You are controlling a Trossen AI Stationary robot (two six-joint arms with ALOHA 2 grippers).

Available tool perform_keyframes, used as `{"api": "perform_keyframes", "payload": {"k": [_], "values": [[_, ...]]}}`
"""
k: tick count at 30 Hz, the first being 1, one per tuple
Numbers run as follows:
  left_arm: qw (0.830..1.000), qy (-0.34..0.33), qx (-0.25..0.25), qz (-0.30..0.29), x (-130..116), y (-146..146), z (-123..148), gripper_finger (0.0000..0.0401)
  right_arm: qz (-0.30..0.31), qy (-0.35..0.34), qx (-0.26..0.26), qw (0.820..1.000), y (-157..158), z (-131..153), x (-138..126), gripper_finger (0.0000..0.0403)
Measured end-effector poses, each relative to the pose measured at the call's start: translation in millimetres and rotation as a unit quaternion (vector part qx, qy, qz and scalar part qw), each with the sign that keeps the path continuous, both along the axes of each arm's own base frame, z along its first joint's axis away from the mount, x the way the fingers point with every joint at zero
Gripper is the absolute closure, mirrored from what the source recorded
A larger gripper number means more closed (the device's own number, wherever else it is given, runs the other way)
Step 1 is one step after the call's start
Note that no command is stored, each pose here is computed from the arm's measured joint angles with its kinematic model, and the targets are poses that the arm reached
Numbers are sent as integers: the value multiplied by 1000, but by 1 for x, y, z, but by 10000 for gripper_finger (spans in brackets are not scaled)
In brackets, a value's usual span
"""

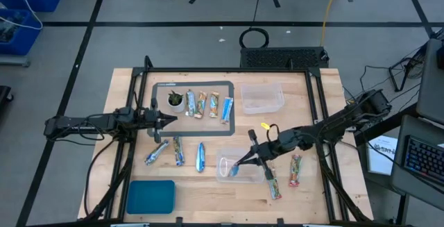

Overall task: Pick and place Granola Bars by type
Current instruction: Put the middle red granola bar into the bottom transparent bin

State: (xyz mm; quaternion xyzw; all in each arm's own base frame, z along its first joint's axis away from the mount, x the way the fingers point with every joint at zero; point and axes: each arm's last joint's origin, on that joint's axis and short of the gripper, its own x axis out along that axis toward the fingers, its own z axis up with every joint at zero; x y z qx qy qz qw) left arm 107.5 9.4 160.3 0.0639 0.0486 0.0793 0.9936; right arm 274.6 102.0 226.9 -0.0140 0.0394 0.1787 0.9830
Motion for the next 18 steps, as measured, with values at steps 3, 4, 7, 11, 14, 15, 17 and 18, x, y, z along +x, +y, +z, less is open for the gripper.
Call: {"api": "perform_keyframes", "payload": {"k": [3,4,7,11,14,15,17,18], "values": [[1000,0,0,0,0,0,0,377,-1,15,3,1000,2,-8,6,403],[1000,0,0,0,0,0,0,377,-2,20,5,1000,2,-10,7,403],[1000,0,0,0,0,0,0,377,-4,29,8,1000,3,-16,10,403],[1000,0,0,0,0,0,0,377,-19,44,8,999,3,-24,13,403],[1000,0,0,0,0,0,0,377,-35,54,4,998,2,-29,15,403],[1000,0,0,0,0,0,0,377,-36,57,5,998,1,-29,15,403],[1000,0,0,0,0,0,0,377,-40,62,8,997,0,-30,15,403],[1000,0,0,0,0,0,0,377,-42,65,11,997,-1,-30,15,403]]}}
